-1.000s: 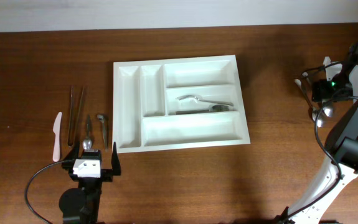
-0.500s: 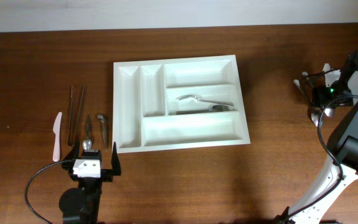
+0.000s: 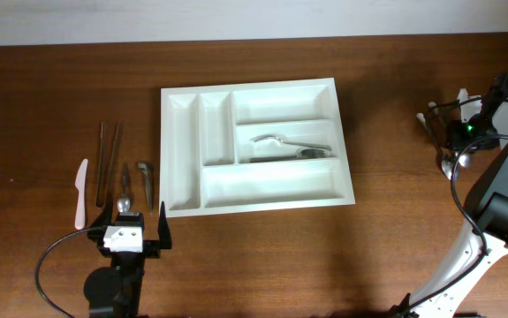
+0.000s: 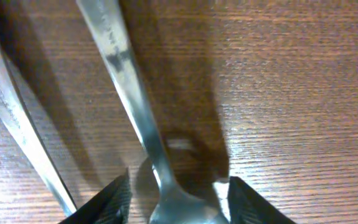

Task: Pack container
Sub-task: 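Move the right gripper to the spoons and grasp another spoon, then lower the held spoon into the tray's upper compartment and open, then move the right gripper right and grasp a silver spoon on the table, then carry the spoon left into the tray's upper compartment and release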

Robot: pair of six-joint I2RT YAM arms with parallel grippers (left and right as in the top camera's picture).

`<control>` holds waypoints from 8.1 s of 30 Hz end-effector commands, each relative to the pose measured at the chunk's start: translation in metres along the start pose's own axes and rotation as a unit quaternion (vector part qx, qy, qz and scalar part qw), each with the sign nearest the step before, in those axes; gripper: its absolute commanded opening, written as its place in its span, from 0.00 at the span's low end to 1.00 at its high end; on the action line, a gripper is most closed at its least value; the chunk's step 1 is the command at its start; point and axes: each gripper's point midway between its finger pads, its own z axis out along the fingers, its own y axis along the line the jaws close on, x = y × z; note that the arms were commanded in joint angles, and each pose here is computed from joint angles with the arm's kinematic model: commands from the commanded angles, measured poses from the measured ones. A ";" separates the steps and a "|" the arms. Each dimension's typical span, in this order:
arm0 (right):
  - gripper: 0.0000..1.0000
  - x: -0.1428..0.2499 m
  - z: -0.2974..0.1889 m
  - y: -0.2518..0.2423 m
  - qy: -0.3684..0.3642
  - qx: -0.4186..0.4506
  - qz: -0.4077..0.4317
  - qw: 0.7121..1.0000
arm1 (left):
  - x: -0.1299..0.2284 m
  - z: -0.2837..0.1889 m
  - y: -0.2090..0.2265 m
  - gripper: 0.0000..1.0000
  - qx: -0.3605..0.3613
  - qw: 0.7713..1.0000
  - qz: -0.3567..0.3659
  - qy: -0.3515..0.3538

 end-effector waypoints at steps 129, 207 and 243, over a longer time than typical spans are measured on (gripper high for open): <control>0.58 -0.114 -0.080 0.406 -0.175 -0.169 -0.587 0.772 | 0.002 0.000 0.000 0.99 -0.003 1.000 0.009 -0.001; 0.04 -0.153 -0.188 0.237 -0.237 -0.129 -0.348 0.897 | 0.002 0.000 0.000 0.99 -0.003 1.000 0.009 -0.001; 0.77 -0.124 -0.156 0.416 -0.237 -0.188 -0.580 0.756 | 0.002 0.000 0.000 0.99 -0.003 1.000 0.009 -0.001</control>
